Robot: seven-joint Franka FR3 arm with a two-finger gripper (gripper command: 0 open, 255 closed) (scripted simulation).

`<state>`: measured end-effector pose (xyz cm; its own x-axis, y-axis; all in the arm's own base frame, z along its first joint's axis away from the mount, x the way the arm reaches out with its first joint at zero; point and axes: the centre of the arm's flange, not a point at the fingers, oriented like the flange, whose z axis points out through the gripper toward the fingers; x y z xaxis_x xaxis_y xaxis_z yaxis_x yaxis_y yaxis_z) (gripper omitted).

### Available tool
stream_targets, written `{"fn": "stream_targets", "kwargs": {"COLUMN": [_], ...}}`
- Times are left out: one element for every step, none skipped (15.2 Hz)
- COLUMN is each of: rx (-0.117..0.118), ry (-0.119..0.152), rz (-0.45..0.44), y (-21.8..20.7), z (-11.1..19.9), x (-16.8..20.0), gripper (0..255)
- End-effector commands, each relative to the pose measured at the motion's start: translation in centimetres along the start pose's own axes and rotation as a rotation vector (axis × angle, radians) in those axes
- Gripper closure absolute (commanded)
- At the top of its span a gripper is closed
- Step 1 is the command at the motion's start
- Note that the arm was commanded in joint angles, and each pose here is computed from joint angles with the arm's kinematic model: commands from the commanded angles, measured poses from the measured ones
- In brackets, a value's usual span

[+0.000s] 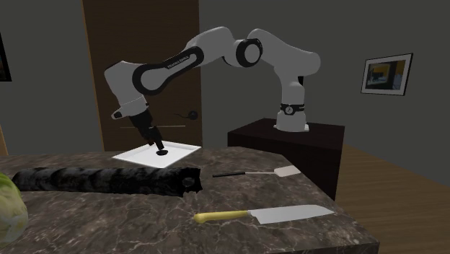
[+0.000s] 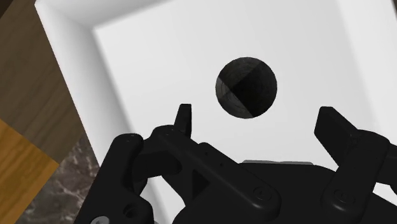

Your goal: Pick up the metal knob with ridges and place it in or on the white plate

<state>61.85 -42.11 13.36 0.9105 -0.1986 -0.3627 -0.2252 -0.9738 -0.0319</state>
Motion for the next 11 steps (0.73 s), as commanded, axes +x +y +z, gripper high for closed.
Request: {"fn": "stream_targets", "kwargs": {"rx": [0.0,0.0,0.0,0.0,0.0,0.0,0.0,0.0,0.0,0.0,0.0], "ry": [0.0,0.0,0.0,0.0,0.0,0.0,0.0,0.0,0.0,0.0,0.0], "rz": [0.0,0.0,0.0,0.0,0.0,0.0,0.0,0.0,0.0,0.0,0.0], "y": [0.0,0.0,0.0,0.0,-0.2,-0.2,-0.3,-0.3,-0.3,-0.3,-0.3], "z": [0.0,-1.3,-2.6,-4.0,-4.0,-4.1,-4.1,-4.1,-4.1,-4.1,-4.1], "x": [0.0,0.0,0.0,0.0,-0.2,-0.4,-0.5,-0.5,-0.5,-0.5,-0.5], "gripper": [0,0,0,0,0,0,0,0,0,0,0]}}
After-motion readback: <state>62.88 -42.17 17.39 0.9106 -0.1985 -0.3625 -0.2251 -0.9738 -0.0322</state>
